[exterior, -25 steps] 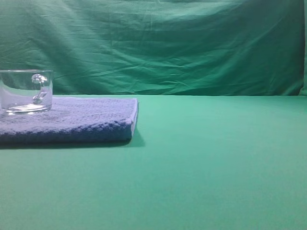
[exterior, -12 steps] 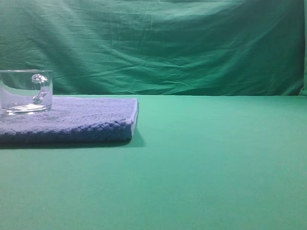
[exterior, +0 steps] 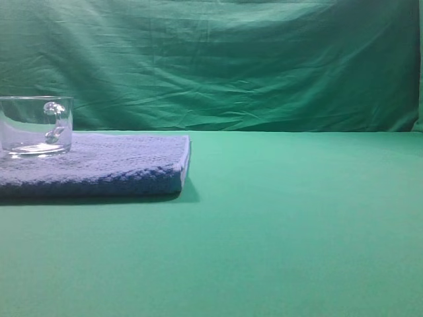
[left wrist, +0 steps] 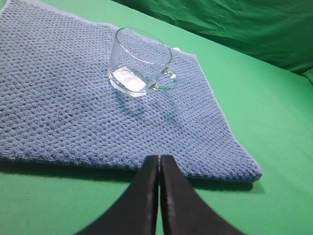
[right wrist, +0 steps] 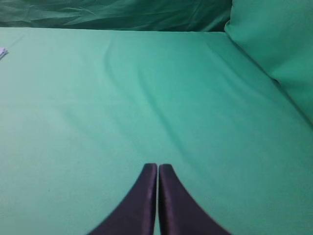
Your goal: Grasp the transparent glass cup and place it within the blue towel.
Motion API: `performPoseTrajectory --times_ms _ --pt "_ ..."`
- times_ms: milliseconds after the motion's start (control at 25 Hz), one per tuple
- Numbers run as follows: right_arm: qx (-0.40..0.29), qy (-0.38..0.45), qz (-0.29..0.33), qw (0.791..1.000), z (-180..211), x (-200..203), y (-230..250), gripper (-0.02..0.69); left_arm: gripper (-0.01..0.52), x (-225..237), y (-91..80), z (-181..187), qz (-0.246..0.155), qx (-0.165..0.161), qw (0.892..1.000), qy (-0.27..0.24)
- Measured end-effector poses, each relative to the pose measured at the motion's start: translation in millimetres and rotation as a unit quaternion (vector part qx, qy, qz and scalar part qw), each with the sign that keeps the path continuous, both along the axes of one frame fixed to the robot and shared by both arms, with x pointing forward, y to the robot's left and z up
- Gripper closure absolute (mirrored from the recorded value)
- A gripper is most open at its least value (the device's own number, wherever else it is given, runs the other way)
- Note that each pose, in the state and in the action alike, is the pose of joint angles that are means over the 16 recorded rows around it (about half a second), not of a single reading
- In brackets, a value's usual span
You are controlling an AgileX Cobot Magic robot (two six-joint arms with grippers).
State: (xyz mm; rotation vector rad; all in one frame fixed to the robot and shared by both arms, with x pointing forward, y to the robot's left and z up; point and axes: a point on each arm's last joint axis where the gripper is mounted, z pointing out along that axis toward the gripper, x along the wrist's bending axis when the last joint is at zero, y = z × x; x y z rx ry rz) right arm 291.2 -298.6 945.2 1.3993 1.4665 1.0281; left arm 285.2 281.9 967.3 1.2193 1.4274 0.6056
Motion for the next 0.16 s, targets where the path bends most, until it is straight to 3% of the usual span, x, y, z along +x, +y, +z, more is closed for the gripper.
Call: performPoseTrajectory --times_ms 160 --pt "0.000 0.000 0.000 1.000 0.0 0.0 0.0 0.665 0.514 0.0 0.0 0.0 0.000 0.000 1.000 0.000"
